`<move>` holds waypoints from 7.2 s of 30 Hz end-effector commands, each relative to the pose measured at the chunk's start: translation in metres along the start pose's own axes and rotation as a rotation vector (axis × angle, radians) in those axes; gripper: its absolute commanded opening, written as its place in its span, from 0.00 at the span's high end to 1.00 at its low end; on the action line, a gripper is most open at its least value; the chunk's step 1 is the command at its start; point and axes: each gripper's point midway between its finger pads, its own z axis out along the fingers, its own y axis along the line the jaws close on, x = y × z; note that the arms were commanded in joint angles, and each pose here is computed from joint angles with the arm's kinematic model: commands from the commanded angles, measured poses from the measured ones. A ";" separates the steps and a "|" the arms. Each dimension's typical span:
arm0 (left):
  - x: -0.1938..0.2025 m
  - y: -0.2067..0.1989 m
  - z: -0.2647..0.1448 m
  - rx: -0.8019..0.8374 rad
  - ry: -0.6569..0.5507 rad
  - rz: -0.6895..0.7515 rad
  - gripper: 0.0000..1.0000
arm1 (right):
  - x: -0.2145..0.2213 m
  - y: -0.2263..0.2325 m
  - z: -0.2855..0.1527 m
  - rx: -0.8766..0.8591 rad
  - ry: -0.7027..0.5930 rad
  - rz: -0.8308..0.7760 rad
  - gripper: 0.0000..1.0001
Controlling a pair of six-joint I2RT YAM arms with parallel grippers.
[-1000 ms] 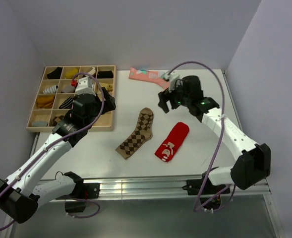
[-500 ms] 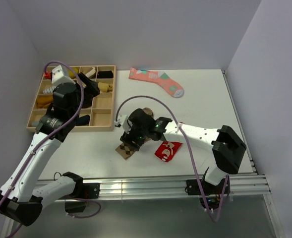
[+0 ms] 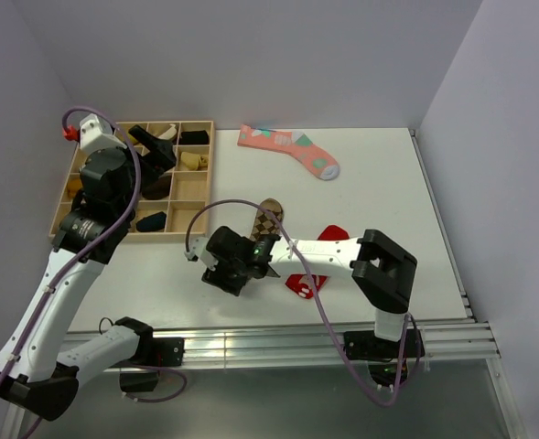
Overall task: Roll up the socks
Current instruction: Adjust the sock at the center of the board.
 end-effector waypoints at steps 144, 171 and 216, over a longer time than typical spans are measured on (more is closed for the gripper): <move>0.384 -0.048 -0.068 0.986 0.625 0.103 0.55 | 0.114 -0.077 -0.038 -0.760 0.193 0.707 0.92; 0.426 -0.024 -0.067 0.916 0.726 0.122 0.54 | 0.111 -0.086 -0.049 -0.772 0.146 0.720 0.94; 0.448 0.004 -0.063 0.369 1.030 0.162 1.00 | 0.135 -0.151 -0.095 -0.321 0.034 0.525 0.59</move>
